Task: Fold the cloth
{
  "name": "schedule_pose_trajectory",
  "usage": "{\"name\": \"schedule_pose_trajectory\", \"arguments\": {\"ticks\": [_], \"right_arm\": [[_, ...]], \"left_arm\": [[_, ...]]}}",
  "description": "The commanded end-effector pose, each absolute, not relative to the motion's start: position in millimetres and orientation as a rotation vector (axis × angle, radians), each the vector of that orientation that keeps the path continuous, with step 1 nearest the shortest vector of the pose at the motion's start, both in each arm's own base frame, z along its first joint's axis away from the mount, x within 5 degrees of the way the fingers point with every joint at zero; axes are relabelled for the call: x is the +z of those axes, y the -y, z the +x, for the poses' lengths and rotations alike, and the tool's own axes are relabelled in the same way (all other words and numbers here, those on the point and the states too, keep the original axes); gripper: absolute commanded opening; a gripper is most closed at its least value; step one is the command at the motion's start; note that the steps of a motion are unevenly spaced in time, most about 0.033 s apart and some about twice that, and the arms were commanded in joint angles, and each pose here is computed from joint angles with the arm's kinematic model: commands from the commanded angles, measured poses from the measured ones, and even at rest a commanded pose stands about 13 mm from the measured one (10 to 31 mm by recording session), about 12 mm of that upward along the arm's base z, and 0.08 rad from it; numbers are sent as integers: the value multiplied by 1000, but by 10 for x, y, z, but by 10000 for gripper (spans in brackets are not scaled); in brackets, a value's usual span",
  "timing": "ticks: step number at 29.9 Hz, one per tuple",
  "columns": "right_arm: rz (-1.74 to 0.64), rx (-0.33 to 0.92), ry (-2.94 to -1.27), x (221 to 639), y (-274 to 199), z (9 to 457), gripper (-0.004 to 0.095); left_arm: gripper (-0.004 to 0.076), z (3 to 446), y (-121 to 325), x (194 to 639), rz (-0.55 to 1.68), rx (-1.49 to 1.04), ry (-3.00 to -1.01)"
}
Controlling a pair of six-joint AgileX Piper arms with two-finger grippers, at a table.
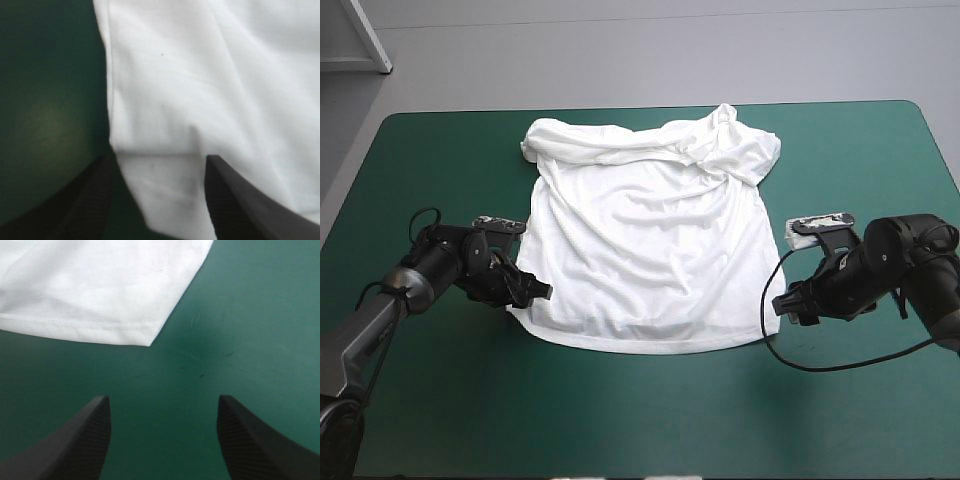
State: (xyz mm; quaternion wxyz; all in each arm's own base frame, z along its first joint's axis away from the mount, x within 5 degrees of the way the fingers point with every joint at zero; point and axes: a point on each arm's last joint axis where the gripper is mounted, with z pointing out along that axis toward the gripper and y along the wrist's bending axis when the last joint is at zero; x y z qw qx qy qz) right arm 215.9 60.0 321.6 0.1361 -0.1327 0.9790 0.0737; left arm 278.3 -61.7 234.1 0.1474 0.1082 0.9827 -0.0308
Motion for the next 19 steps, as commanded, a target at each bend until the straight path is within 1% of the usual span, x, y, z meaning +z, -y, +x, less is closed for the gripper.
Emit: {"name": "schedule_pose_trajectory", "arguments": {"ticks": [1, 4, 5, 6, 8, 10, 11, 12, 15, 19], "right_arm": [[-353, 268, -2737, 3342, -622, 2157, 575], [-331, 302, -2705, 3304, -647, 2188, 575], [-324, 303, -2693, 3278, -649, 2200, 575], [-319, 302, -2682, 3258, -649, 2211, 575], [-298, 304, -2660, 3201, -656, 2255, 575], [-274, 313, -2657, 3158, -670, 2307, 575], [-256, 320, -2659, 3133, -679, 2342, 575], [-239, 321, -2660, 3105, -686, 2381, 575], [-206, 327, -2675, 3000, -710, 2495, 575], [-196, 321, -2754, 2777, -743, 2637, 575]], "left_arm": [[402, 2878, 651, 2320, 276, -114, -2784], [398, 2925, 663, 2179, 271, -112, -2832], [379, 2932, 671, 2145, 263, -122, -2847], [342, 2939, 682, 2118, 251, -137, -2858], [235, 2942, 696, 2100, 243, -159, -2865], [86, 2939, 697, 2096, 241, -161, -2867], [27, 2938, 693, 2101, 245, -156, -2864], [-6, 2938, 690, 2101, 253, -150, -2864], [-3, 2938, 690, 2101, 250, -150, -2864], [-3, 2934, 690, 2100, 225, -153, -2872]]}}
